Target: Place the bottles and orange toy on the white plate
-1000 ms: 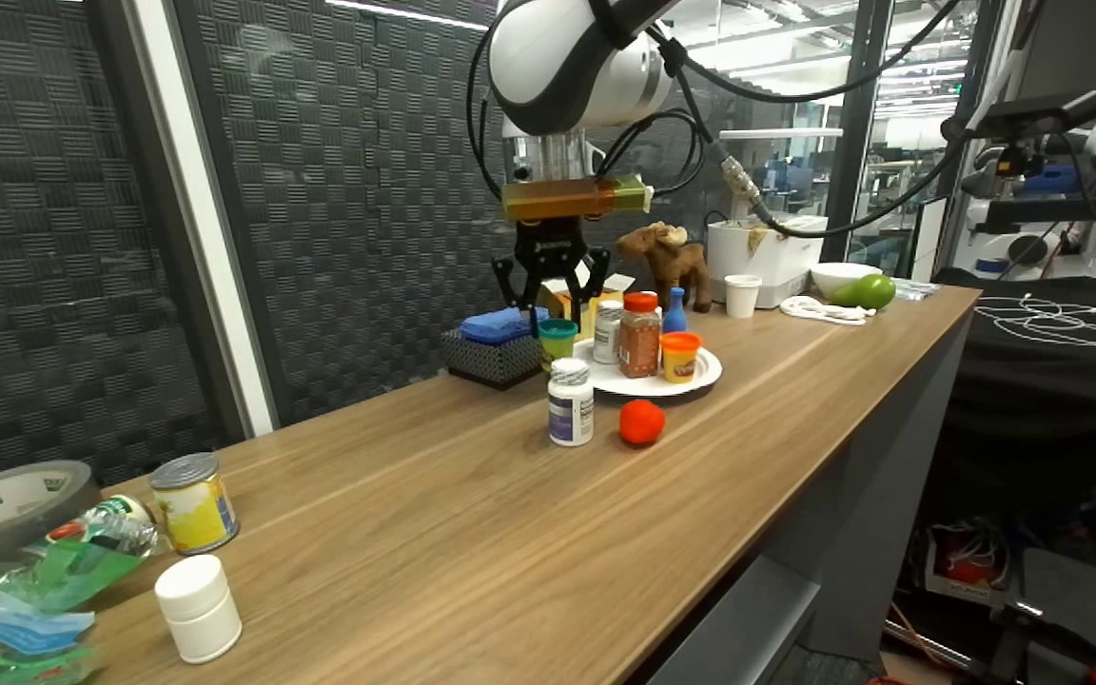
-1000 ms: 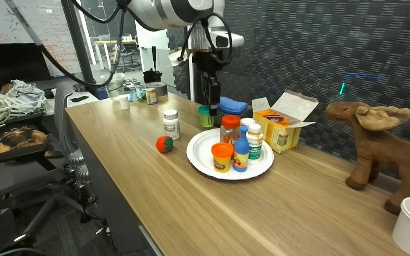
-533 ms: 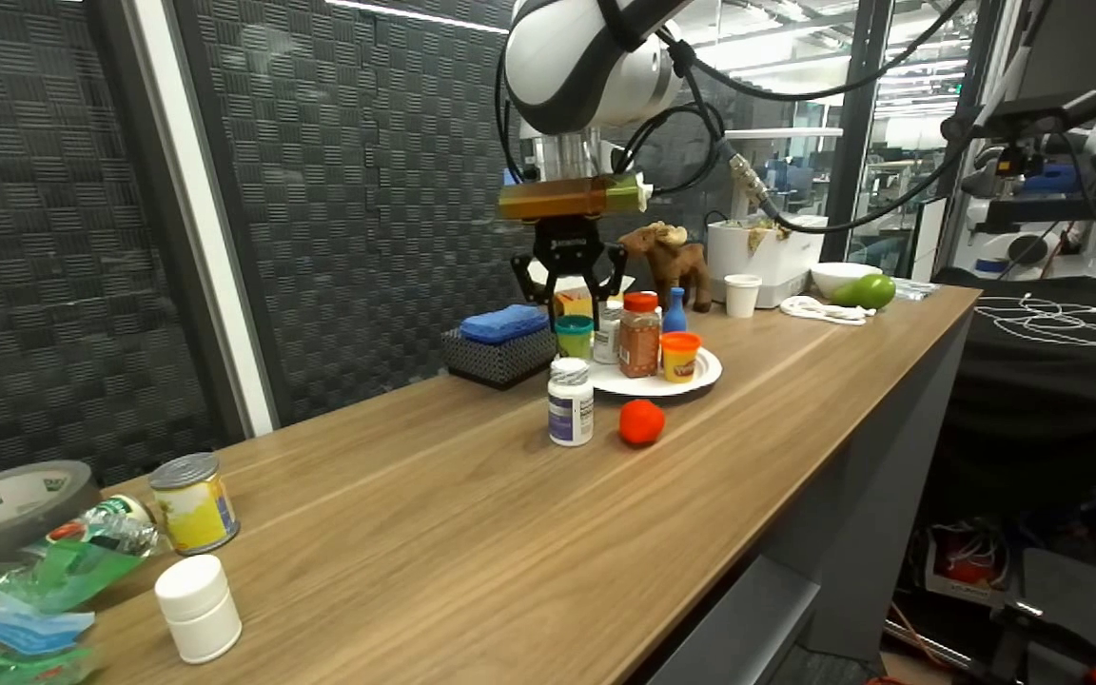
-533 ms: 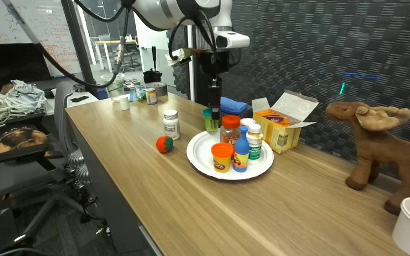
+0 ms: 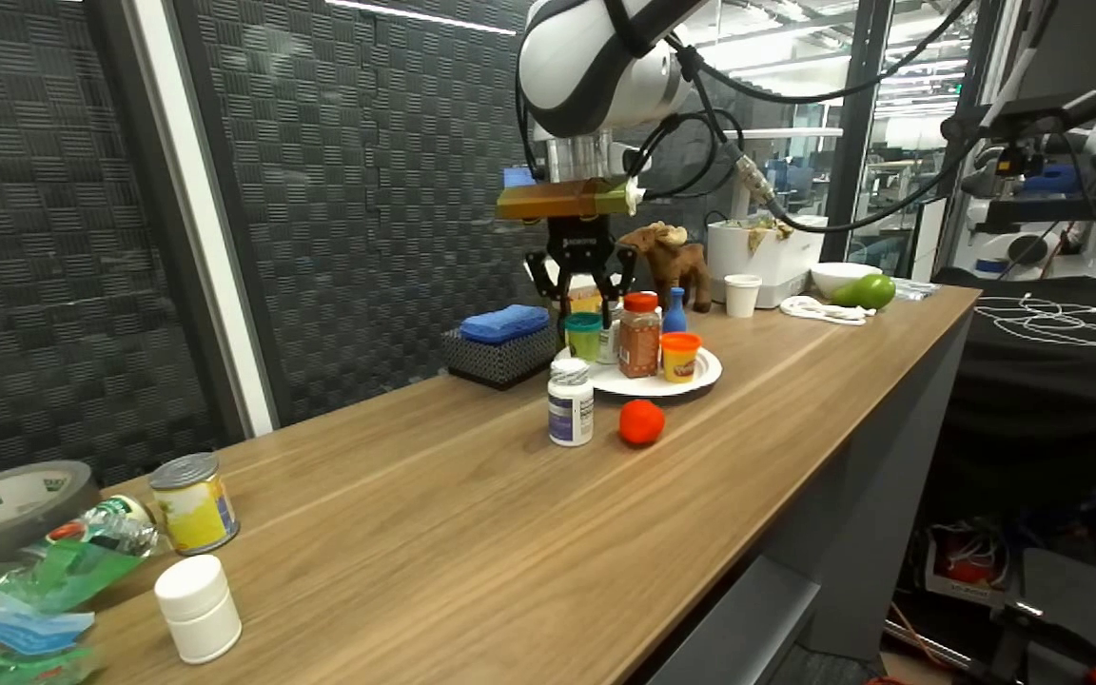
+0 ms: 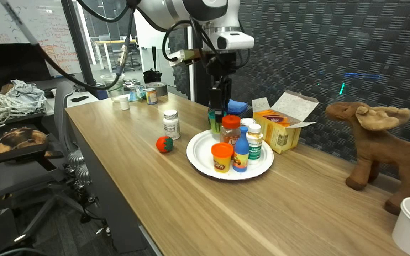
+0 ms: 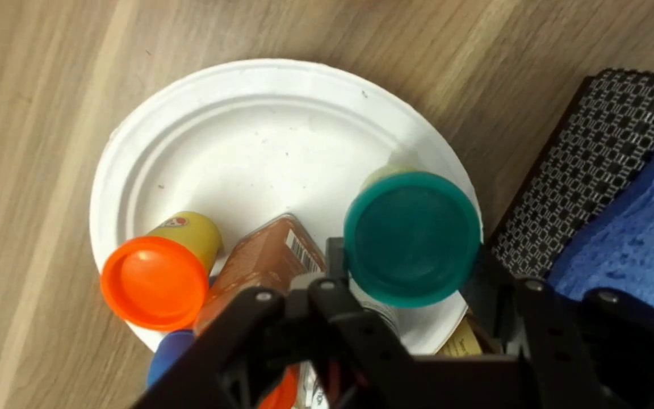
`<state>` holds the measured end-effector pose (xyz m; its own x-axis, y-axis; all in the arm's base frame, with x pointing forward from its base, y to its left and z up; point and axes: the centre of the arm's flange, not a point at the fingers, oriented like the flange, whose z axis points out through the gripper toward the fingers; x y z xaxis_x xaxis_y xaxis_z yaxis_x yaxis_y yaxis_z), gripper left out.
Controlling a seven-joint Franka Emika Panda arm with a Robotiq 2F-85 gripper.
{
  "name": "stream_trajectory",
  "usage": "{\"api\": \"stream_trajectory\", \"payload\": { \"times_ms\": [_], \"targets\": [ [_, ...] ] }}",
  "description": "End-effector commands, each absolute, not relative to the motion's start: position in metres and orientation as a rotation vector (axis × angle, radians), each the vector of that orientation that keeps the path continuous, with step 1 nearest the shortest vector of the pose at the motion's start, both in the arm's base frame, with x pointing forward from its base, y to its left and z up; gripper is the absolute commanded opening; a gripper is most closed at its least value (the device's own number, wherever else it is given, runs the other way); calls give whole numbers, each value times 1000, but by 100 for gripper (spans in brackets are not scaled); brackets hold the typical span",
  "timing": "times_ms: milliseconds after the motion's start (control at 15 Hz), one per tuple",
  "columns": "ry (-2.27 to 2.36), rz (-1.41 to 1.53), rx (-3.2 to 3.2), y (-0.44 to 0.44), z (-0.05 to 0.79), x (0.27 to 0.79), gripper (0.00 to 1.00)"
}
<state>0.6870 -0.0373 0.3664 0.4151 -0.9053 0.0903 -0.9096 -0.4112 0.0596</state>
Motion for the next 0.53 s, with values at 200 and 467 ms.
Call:
{"api": "stream_trajectory", "payload": {
  "times_ms": [200, 467],
  "targets": [
    [-1736, 79, 2458, -49, 363, 692, 27],
    [-1727, 76, 2453, -46, 356, 694, 27]
  ]
}}
